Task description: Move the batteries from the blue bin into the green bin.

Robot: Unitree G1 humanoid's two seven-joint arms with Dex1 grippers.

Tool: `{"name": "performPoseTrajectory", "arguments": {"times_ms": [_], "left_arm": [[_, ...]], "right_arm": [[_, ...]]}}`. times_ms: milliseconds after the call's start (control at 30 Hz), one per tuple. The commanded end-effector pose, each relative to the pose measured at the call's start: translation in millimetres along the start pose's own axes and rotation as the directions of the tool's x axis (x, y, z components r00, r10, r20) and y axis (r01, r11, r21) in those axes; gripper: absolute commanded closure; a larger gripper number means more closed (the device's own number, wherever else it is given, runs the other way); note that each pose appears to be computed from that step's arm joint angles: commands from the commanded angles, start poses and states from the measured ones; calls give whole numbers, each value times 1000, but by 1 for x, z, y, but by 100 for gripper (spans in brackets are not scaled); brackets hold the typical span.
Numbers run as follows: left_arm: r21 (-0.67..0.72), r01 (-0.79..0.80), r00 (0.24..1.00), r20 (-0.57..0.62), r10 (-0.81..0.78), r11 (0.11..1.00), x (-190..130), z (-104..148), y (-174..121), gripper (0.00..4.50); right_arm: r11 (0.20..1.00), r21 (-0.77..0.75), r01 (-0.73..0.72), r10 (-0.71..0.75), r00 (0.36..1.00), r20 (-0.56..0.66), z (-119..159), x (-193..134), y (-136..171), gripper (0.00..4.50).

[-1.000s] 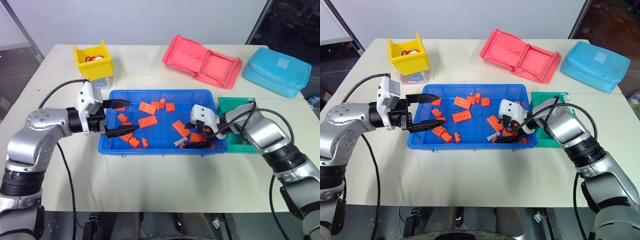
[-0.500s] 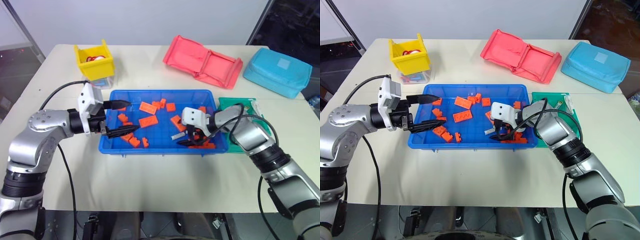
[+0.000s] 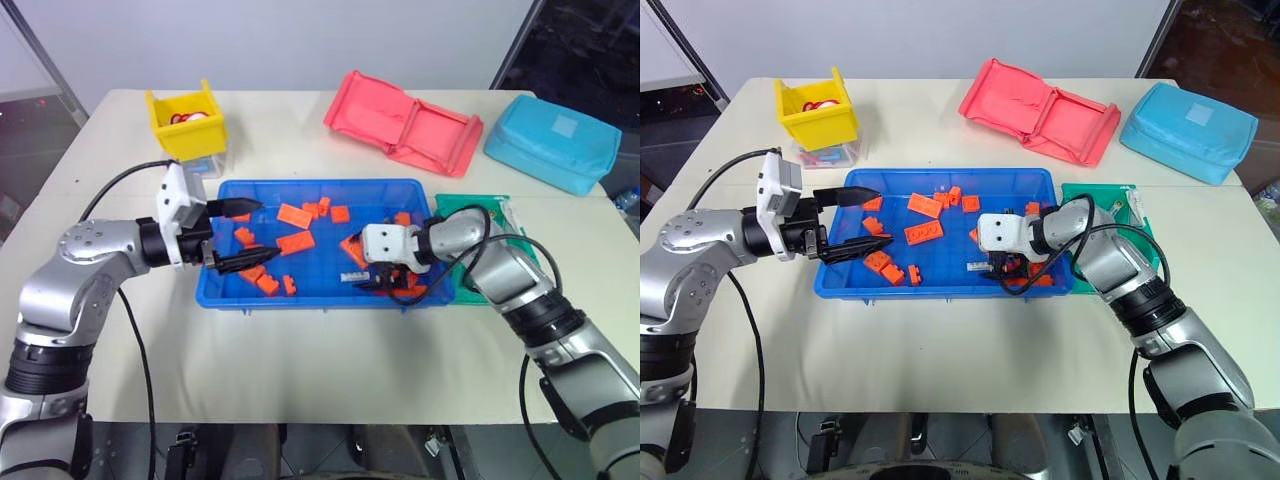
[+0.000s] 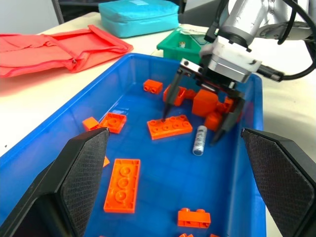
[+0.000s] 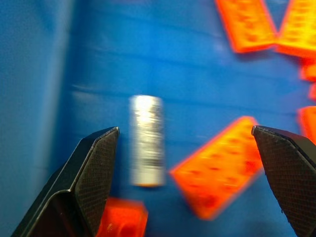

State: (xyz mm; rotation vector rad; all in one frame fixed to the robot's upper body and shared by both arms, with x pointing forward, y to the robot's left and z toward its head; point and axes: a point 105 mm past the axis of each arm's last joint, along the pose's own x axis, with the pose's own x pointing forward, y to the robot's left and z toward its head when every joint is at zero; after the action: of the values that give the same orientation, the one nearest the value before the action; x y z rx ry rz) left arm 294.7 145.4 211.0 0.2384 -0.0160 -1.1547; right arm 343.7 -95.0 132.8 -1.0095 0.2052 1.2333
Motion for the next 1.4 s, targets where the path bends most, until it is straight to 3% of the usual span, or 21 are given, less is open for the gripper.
{"name": "performPoseTrajectory", "arguments": {"times_ms": [33, 500, 767, 1133, 1400], "left_arm": [[34, 0, 1000, 31, -1, 999, -2, 11, -3, 0], [30, -10, 999, 32, 9, 999, -3, 10, -2, 0], [31, -20, 999, 32, 19, 999, -3, 9, 0, 0], [37, -32, 999, 31, 31, 999, -4, 10, 1, 0], [28, -19, 999, 42, 18, 999, -5, 11, -1, 0]], "right_arm": [[1000, -16, 19, -18, 999, 47, 10, -4, -5, 7], [993, -52, -102, 104, 994, 25, -5, 0, 16, 7], [989, -59, -134, 134, 991, 2, -14, 4, 21, 407], [992, -41, -120, 120, 992, 21, -11, 11, 14, 407], [996, 85, 21, -40, 974, 222, 48, -20, -33, 407]]}}
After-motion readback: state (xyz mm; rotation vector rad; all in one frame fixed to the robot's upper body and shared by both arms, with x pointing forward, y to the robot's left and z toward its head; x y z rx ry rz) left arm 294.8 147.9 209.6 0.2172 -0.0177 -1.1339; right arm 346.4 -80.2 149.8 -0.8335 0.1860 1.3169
